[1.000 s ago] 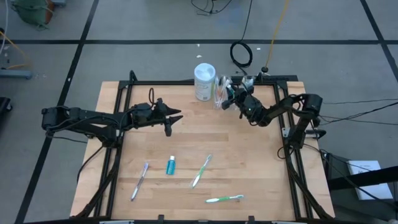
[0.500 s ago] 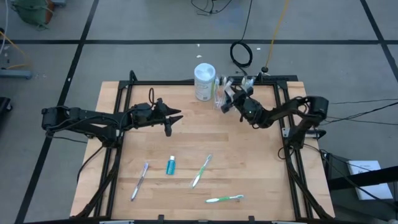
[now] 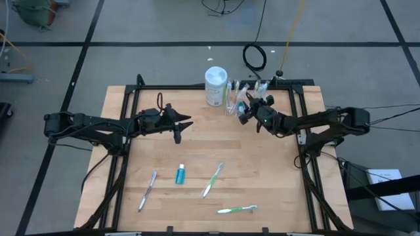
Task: Pick & Place toothbrushing station
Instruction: Put the blue mouthwash into the transparent organizer
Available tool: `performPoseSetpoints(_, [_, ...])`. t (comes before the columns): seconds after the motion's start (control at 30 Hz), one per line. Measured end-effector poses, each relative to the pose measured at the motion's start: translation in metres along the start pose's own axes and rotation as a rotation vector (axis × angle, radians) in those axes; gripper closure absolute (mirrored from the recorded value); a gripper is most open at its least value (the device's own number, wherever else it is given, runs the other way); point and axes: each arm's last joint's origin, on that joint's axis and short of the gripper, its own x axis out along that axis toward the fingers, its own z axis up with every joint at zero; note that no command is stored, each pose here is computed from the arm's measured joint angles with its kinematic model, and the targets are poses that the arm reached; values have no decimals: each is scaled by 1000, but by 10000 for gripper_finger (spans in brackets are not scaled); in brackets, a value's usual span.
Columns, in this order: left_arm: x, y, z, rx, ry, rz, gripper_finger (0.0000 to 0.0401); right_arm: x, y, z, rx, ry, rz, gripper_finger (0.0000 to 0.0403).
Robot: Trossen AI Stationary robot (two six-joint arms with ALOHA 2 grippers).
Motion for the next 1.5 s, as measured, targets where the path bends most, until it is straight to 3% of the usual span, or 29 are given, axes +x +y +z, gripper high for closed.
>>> performPoseSetpoints(0.1, [0,0,0,-1,0,0,263,-7,2,1,-24,19,35,248])
performPoseSetpoints(0.37, [0,0,0,-3,0,0,263,-15,10,6,-11,16,326,272])
performPoseSetpoints(0.9, [0,0,0,-50,1,-2,263,-14,9,6,-13,21,321,397])
performPoseSetpoints(1.5, [0,0,0,-50,1,-2,263,-14,9,4,-20,33,319,402])
